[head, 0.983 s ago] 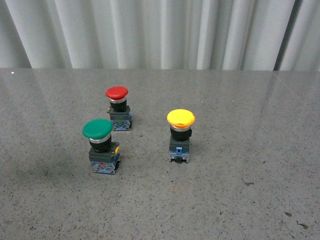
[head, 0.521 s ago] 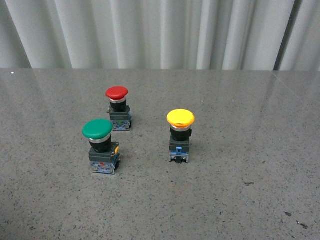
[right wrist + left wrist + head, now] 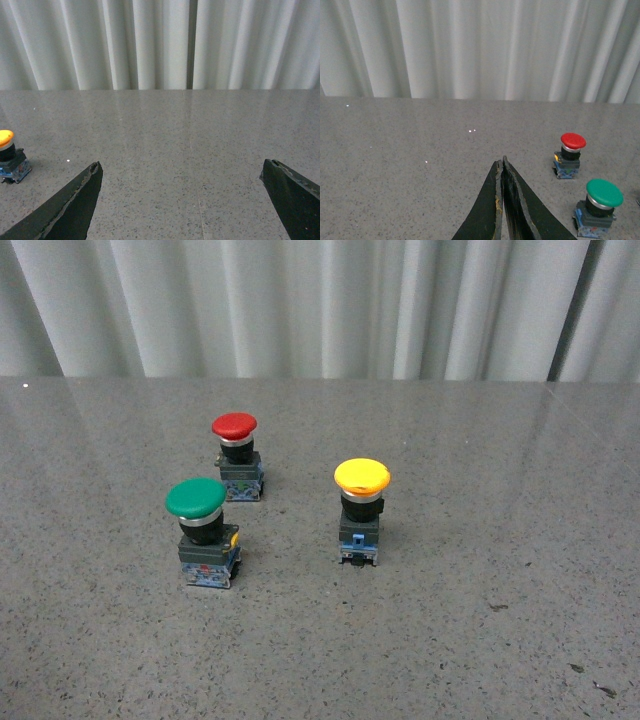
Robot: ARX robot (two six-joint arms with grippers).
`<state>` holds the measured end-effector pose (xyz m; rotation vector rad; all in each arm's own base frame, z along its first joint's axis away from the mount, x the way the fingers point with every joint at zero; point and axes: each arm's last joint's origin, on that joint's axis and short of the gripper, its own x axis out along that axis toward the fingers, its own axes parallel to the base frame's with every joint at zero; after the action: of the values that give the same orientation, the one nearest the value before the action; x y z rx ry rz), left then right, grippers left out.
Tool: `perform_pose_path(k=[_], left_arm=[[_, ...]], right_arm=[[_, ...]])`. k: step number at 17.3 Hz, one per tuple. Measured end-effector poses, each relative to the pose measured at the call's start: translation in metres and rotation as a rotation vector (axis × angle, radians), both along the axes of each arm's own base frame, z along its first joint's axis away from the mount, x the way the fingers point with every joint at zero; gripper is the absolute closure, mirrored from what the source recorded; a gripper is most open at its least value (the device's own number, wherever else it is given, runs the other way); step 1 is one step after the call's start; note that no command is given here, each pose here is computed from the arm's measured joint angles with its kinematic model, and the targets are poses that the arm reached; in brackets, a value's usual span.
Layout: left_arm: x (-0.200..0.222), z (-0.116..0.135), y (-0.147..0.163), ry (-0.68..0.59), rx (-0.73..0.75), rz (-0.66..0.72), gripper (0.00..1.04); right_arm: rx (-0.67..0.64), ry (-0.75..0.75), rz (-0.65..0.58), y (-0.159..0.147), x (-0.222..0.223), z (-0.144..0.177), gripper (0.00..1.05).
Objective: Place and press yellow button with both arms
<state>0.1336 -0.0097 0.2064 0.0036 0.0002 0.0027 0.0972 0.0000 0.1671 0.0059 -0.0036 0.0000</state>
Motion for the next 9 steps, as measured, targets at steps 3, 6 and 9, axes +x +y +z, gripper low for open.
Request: perform_pose_path(k=[3, 6, 9], left_arm=[[-0.006, -0.011, 0.011, 0.004, -0.001, 0.017, 1.03], [-0.012, -0.019, 0.009, 0.003, 0.0, -0.005, 1.03], [-0.016, -0.025, 0.01, 0.003, 0.0, -0.003, 1.03]], right_arm=[[0.0, 0.0, 0.0, 0.0, 0.0, 0.0, 0.06], [0.0, 0.0, 0.0, 0.0, 0.0, 0.0, 0.06], [0.0, 0.0, 0.0, 0.0, 0.0, 0.0, 0.06]])
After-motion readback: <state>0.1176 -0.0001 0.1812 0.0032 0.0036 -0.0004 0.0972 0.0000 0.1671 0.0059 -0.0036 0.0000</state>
